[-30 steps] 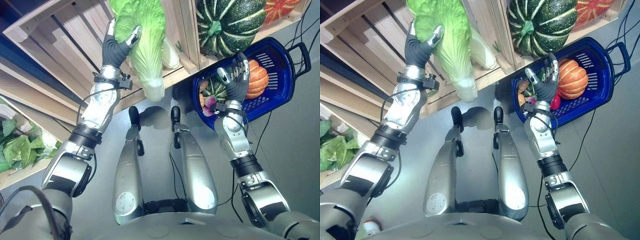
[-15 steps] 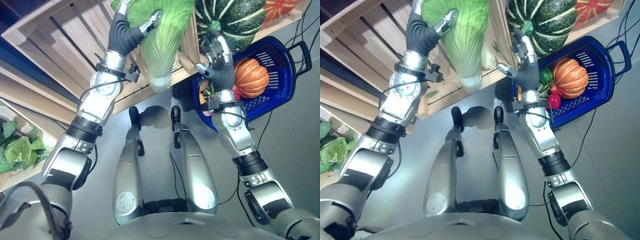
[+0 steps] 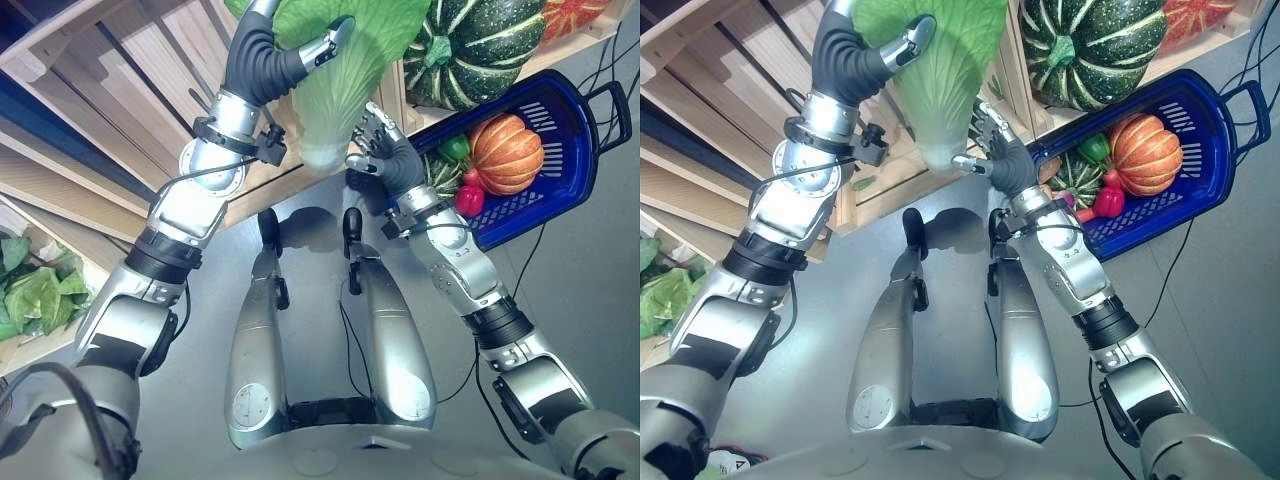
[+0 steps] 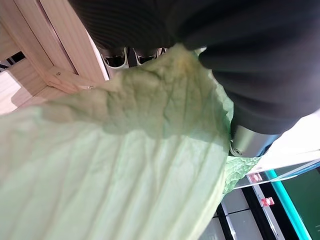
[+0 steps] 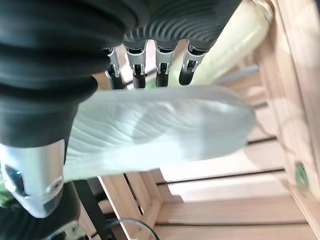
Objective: Pick up fruits and vegetables into the basket
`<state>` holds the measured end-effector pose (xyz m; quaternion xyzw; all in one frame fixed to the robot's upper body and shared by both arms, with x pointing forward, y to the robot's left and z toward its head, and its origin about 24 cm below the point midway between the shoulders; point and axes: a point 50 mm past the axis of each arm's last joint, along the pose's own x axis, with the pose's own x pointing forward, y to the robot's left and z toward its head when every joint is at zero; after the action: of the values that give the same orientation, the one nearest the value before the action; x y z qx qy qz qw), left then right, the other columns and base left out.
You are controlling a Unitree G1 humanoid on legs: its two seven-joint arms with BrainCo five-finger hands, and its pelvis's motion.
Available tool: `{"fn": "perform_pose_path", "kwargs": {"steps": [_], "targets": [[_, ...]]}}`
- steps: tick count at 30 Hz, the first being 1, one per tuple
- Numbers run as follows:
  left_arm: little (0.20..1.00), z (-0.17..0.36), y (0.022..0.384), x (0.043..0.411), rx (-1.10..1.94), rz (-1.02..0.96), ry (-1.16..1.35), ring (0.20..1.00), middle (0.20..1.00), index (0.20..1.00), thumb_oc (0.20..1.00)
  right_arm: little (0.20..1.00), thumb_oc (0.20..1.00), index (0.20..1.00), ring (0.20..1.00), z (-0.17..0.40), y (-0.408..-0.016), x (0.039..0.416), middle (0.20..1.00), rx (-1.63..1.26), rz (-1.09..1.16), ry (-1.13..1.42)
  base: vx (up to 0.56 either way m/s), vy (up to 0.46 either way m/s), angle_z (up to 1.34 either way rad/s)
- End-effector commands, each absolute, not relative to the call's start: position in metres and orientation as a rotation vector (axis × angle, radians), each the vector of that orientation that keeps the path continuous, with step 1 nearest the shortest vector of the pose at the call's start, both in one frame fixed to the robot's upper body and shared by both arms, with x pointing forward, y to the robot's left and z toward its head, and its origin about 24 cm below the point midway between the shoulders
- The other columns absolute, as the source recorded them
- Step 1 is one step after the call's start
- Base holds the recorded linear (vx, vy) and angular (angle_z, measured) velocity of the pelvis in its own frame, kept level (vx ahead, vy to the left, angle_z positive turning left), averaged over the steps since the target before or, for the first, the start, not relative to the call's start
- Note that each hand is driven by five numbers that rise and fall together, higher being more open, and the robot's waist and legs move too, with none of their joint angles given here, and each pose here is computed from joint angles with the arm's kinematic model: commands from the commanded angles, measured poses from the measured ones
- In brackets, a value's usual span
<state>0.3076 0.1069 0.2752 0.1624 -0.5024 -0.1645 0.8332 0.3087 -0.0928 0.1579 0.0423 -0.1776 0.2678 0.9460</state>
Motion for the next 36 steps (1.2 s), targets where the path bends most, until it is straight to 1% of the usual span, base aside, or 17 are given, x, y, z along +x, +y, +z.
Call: {"fn": "perform_pose_path", "kwargs": {"steps": [1,12,24,30,31,32,36], "targets": [[0.200,0.304,0.089,0.271,0.302,-0.453,-1.316,0.200,0.200,0.200,0.200,1.000,1.000,1.000,1.000,0.183,-0.080,0.292,1.000,0.138,0.644,-0.485,0.00,0.000,0.00],[0.200,0.304,0.081,0.264,0.239,-0.542,-1.316,0.200,0.200,0.200,0.200,1.000,1.000,1.000,1.000,0.190,-0.071,0.289,1.000,0.151,0.661,-0.511,0.00,0.000,0.00],[0.200,0.299,0.071,0.258,0.176,-0.673,-1.289,0.200,0.200,0.200,0.200,1.000,1.000,1.000,1.000,0.196,-0.070,0.292,1.000,0.150,0.621,-0.540,0.00,0.000,0.00],[0.200,0.298,0.066,0.254,0.172,-0.697,-1.287,0.200,0.200,0.200,0.200,1.000,1.000,1.000,1.000,0.197,-0.068,0.291,1.000,0.148,0.635,-0.546,0.00,0.000,0.00],[0.200,0.298,0.066,0.255,0.173,-0.697,-1.287,0.200,0.200,0.200,0.200,0.784,0.784,0.784,0.784,0.198,-0.068,0.291,0.784,0.144,0.633,-0.552,0.00,0.000,0.00],[0.200,0.298,0.066,0.255,0.173,-0.698,-1.284,0.200,0.200,0.200,0.200,0.200,0.200,0.200,0.200,0.199,-0.068,0.290,0.200,0.148,0.633,-0.556,0.00,0.000,0.00],[0.200,0.298,0.068,0.257,0.172,-0.674,-1.271,0.200,0.200,0.200,0.200,0.200,0.200,0.200,0.200,0.200,-0.068,0.291,0.200,0.152,0.628,-0.558,0.00,0.000,0.00]]}}
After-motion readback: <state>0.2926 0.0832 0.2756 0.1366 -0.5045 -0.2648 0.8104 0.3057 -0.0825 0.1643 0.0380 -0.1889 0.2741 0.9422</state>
